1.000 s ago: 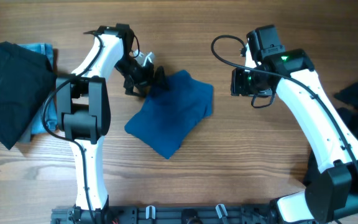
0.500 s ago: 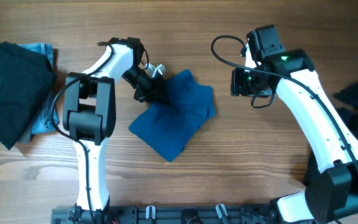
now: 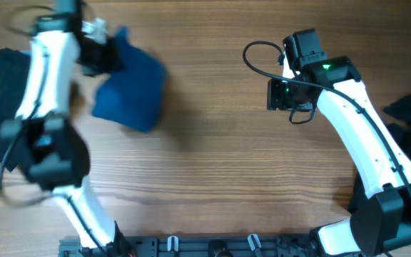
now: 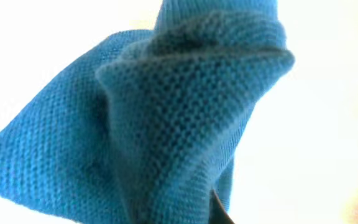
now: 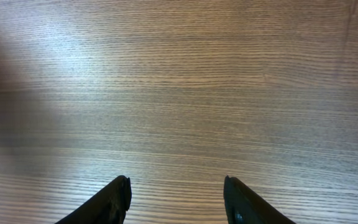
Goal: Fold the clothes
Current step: 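Carry the bundle left and place it on the clothes stack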
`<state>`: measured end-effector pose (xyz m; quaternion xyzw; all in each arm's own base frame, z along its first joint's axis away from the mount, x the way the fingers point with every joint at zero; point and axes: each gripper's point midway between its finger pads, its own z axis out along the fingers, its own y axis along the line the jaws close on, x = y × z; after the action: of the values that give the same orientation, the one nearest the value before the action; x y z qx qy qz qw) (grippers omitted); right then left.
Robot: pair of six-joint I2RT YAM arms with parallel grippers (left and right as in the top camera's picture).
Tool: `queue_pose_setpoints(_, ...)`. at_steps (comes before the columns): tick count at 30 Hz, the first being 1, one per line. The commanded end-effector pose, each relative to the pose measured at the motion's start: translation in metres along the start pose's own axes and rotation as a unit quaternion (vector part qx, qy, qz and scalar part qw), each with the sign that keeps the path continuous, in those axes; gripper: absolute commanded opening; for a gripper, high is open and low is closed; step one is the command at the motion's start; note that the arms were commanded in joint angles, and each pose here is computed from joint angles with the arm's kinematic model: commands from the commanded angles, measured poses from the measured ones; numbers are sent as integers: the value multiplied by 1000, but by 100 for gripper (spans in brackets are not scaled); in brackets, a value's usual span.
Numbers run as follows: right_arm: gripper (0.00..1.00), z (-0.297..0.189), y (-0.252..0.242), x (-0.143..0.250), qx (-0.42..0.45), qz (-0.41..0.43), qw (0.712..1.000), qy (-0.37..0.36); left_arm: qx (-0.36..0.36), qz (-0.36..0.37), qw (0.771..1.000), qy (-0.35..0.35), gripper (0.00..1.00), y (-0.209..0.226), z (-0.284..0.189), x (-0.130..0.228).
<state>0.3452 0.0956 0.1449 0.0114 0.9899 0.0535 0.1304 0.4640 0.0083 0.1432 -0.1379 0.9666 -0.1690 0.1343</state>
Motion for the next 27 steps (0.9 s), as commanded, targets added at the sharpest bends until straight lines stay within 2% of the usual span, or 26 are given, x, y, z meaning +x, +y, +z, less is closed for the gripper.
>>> queue_pose_setpoints(1, 53, -4, -3, -5, 12, -9, 1000, -10, -3, -20, 992, -128, 4, 18, -91, -35)
queue_pose_setpoints(6, 53, -4, -3, -5, 12, -10, 1000, -10, -14, -57, 972, -228, 4, 57, -154, -58)
queue_pose_setpoints(11, 53, -4, -3, -5, 12, -9, 1000, -10, -33, -110, 952, -284, 6, 110, -189, -70)
queue_pose_setpoints(18, 53, -4, -3, -5, 12, -8, 1000, -10, -73, -174, 942, -277, 6, 182, -183, -67)
queue_pose_setpoints(27, 53, -4, -5, 1, 15, -8, 1000, 1, -96, -230, 935, -251, 6, 245, -159, -59)
